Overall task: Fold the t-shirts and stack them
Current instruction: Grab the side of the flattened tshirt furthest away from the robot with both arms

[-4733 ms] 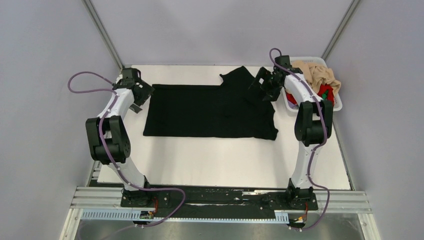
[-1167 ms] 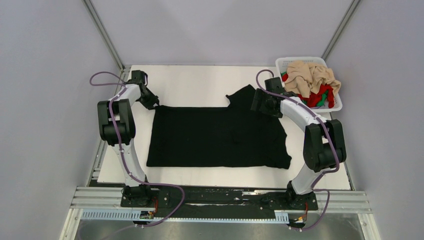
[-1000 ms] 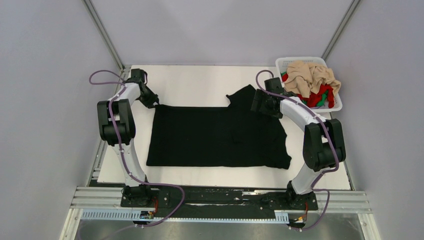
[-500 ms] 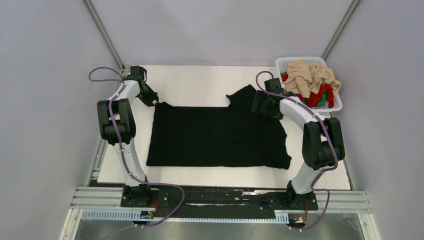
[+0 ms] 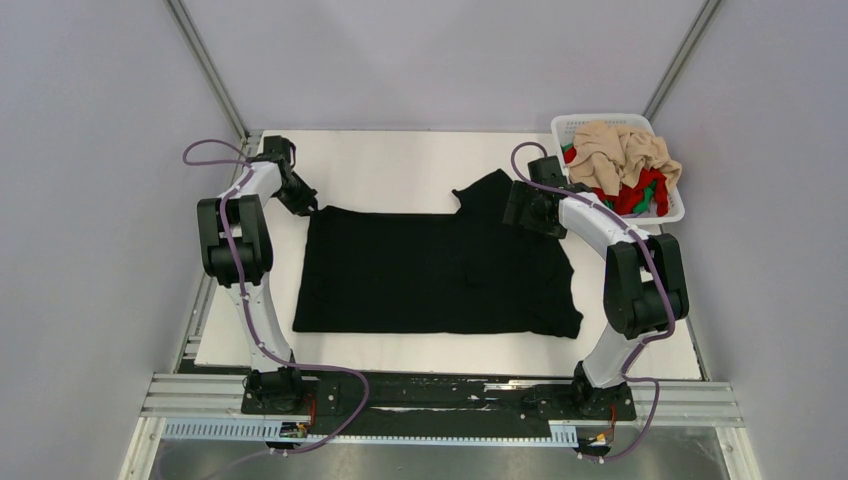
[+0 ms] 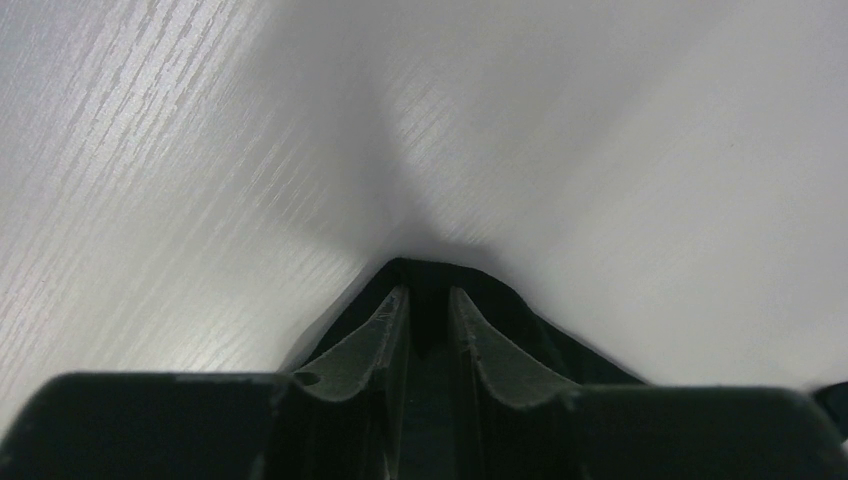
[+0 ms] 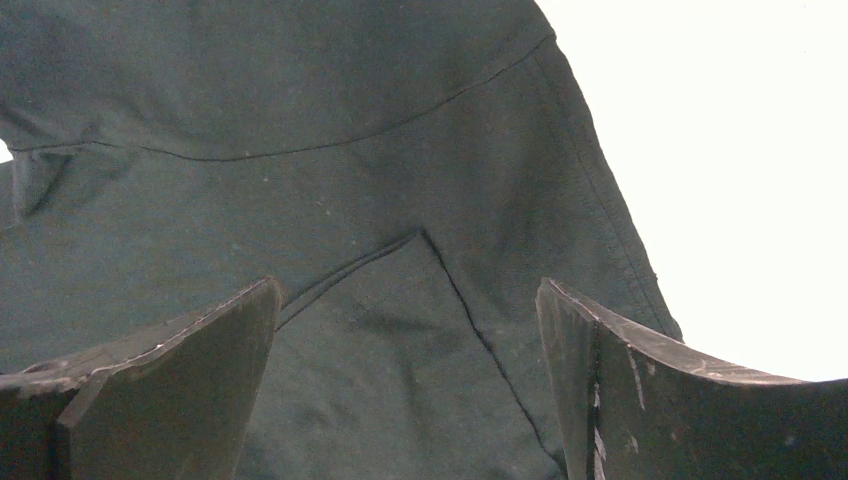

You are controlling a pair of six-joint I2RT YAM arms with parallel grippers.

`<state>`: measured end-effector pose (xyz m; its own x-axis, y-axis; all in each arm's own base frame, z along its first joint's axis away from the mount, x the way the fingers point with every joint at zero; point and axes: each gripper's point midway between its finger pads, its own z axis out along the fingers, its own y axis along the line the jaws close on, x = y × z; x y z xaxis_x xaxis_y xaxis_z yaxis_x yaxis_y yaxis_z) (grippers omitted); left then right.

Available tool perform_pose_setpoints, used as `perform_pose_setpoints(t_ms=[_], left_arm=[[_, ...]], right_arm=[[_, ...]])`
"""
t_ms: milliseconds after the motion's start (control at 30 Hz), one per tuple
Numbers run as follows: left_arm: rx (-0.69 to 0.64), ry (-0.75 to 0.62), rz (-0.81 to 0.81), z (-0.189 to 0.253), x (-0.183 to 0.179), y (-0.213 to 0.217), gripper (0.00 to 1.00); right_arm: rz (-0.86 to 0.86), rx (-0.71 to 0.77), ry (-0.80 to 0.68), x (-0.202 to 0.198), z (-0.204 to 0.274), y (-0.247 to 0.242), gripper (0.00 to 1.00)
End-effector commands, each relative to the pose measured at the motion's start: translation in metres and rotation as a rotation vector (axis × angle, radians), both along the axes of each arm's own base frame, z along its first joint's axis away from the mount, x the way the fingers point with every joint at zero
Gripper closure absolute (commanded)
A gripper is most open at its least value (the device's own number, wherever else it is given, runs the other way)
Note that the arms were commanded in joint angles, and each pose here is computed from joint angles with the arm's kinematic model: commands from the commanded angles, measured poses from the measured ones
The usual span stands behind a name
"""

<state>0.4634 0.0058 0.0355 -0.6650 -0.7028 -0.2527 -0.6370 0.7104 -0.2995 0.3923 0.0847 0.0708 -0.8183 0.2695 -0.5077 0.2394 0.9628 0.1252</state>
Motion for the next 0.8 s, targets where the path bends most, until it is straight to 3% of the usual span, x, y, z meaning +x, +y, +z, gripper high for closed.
perform_pose_setpoints(t_ms=[0, 33, 100, 400, 633, 767], left_arm=[[-0.012, -0.027, -0.007, 0.008, 0.009, -0.002, 0.84], [-0.014, -0.029, -0.005, 0.009, 0.009, -0.003, 0.93], [-0.014, -0.035, -0.008, 0.011, 0.010, -0.003, 1.00], [0.013, -0.124, -0.014, 0.036, 0.009, 0.000, 1.00], [0.027, -0.167, -0.023, 0.048, 0.004, 0.000, 1.00], [0.025, -0.186, -0.029, 0.055, 0.005, 0.000, 1.00]], right_arm=[[-0.025, -0.020, -0.049, 0.013, 0.012, -0.005, 0.00], [-0.026, -0.022, -0.049, 0.013, 0.012, -0.005, 0.00], [-0.030, -0.028, -0.052, 0.013, 0.013, -0.007, 0.00], [-0.012, -0.053, -0.127, 0.041, 0.038, -0.006, 0.00], [0.016, -0.029, -0.215, 0.102, 0.062, 0.012, 0.03], [0.072, -0.021, -0.227, 0.140, 0.051, 0.031, 0.09]])
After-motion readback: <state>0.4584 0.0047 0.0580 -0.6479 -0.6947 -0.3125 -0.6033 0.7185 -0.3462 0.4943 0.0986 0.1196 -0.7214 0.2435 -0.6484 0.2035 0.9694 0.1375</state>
